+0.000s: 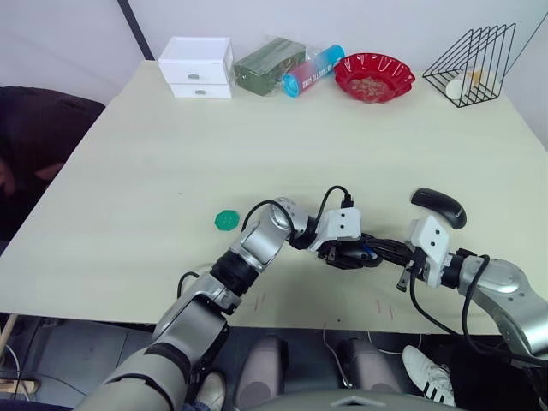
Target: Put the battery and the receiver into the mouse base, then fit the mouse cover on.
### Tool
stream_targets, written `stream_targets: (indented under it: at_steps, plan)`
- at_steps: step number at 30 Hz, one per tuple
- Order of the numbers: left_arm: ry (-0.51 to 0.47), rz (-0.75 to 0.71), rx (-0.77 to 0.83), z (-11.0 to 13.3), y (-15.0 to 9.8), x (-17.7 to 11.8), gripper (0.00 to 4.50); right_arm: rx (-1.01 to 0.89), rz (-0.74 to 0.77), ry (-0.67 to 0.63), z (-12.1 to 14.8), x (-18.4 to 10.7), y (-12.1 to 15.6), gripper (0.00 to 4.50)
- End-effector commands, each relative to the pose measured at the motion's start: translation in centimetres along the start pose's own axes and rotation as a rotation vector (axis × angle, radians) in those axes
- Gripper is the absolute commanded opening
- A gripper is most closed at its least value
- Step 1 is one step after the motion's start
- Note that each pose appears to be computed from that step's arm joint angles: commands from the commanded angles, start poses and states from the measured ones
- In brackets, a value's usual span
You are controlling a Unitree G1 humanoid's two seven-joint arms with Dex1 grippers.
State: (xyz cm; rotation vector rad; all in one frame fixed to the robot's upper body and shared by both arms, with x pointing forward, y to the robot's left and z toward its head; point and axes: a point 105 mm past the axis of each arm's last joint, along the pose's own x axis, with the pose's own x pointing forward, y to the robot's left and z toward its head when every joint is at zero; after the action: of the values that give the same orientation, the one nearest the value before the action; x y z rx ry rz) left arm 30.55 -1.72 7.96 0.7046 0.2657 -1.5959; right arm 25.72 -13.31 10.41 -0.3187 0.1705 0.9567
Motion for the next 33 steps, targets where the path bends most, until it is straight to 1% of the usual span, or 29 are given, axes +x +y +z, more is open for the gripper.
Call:
stream_targets:
  at_steps: [1, 7, 10, 20, 26, 28, 31, 33]
  plan:
    - [0.108, -0.047, -0.044, -2.8, -1.3, 0.6, 2.99, -0.005, -0.014, -0.019, 0.4, -0.2, -0.2, 0.03]
    - [0.109, -0.046, -0.043, -2.8, -1.3, 0.5, 2.99, -0.009, -0.019, 0.002, -0.2, -0.3, -0.4, 0.03]
    - [0.110, -0.051, -0.043, -2.8, -1.4, 0.6, 2.99, 0.008, -0.037, -0.014, -0.1, -0.3, -0.6, 0.03]
    - [0.111, -0.052, -0.041, -2.7, -1.4, 0.6, 2.99, 0.039, -0.062, -0.010, -0.5, -0.3, -1.1, 0.03]
    - [0.112, -0.052, -0.040, -2.7, -1.4, 0.6, 2.99, 0.118, -0.076, 0.002, -1.1, -0.4, -1.1, 0.03]
    - [0.113, -0.054, -0.039, -2.7, -1.5, 0.6, 2.99, 0.127, -0.058, 0.015, -1.2, -0.3, -0.9, 0.03]
    - [0.114, -0.055, -0.039, -2.7, -1.5, 0.6, 2.99, 0.185, -0.059, 0.013, -1.3, -0.2, -0.8, 0.03]
    - [0.114, -0.055, -0.037, -2.7, -1.5, 0.6, 2.99, 0.252, -0.085, 0.011, -1.4, -0.1, -1.2, 0.03]
